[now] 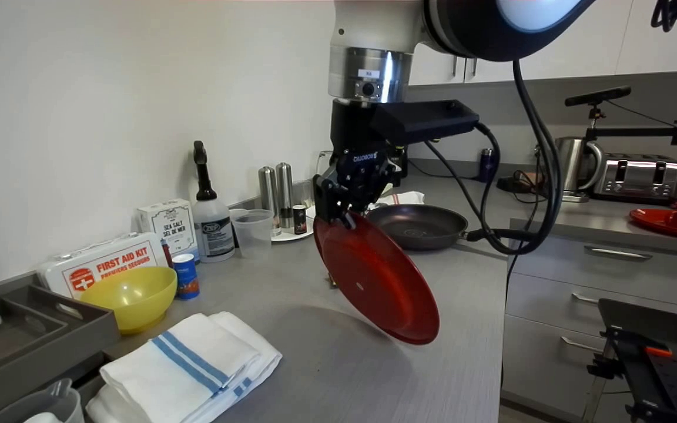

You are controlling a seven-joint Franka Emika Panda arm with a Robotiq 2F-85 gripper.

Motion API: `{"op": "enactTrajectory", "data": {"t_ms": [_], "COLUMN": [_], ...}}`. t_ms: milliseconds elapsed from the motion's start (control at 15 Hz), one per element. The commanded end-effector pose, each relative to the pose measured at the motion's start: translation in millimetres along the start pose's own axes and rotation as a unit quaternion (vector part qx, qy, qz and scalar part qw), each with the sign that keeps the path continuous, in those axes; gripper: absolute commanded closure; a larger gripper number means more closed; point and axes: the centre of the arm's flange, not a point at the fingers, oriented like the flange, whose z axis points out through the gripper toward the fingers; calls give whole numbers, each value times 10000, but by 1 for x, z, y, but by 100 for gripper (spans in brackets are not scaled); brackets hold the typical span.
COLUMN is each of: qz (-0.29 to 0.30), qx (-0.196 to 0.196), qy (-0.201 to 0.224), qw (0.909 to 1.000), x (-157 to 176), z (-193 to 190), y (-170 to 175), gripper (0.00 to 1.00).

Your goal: Turn the red plate upside down

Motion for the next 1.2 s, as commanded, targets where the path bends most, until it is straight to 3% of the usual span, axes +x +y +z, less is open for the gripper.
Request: {"op": "enactTrajectory", "data": {"t_ms": [0,467,867,1133], "qz": [-161,-617,-700,-776], "qx": [518,1522,1931,2392], "qy": [-361,-1017,-1384,-1845], "qw": [9979,9812,9688,9501], "x": [2,2,3,10], "z": [-4,-11,5,23], "y": [3,-5,2,22], "gripper": [95,95,95,95]}}
